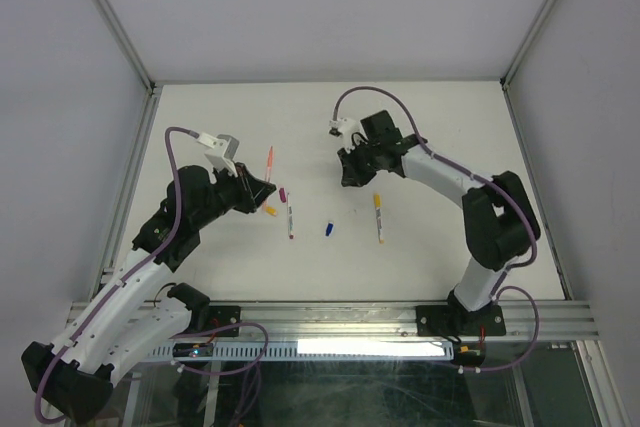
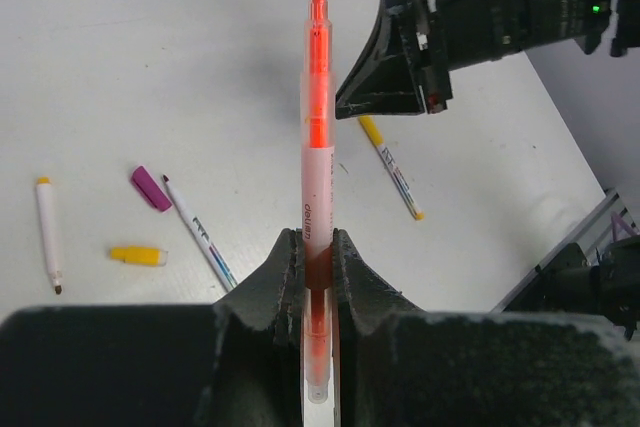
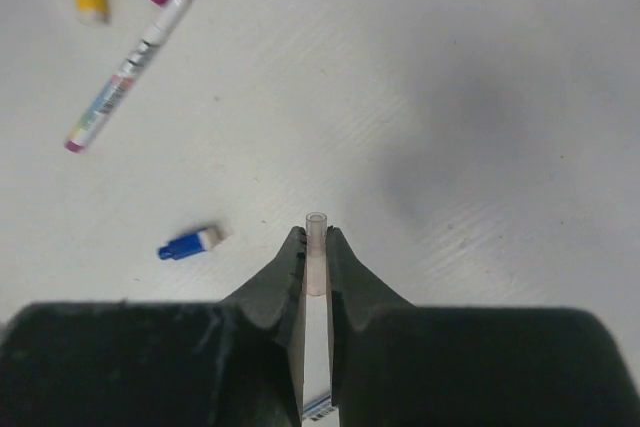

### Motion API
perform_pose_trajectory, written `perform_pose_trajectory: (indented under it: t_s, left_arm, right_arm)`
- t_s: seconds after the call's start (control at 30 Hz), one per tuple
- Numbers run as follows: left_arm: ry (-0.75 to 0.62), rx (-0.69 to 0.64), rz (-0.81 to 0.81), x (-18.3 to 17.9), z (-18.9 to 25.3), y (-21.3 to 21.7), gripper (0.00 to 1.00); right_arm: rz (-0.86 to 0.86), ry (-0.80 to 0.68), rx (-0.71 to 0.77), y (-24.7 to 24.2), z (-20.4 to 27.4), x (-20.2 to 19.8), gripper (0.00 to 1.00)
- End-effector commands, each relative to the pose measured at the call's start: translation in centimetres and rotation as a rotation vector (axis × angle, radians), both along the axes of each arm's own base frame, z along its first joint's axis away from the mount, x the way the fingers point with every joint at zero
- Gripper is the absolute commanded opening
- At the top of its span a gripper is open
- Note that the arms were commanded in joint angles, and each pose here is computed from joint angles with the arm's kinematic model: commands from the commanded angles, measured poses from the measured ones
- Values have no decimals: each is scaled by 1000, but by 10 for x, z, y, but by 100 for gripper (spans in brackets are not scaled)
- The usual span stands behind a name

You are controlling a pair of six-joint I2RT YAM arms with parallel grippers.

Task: Insert the pens into the pen caps

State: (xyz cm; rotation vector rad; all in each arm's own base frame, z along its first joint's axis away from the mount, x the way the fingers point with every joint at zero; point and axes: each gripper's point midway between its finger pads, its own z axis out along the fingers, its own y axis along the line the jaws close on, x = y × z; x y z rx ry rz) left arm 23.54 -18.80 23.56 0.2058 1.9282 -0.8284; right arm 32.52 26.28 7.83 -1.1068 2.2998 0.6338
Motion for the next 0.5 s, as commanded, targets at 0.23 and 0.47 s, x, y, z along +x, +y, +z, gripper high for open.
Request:
perform_pose_trajectory:
  t_s: [0.23,0.47]
  left_arm:
    - [-109,-110,-7,5,53,-7,0]
    - [-192,-108,-53,-6,68,-6,0]
  right_arm:
    - [-472,38,494,43,105,-24,0]
    - [-626,-14,695,44,143,-39,0]
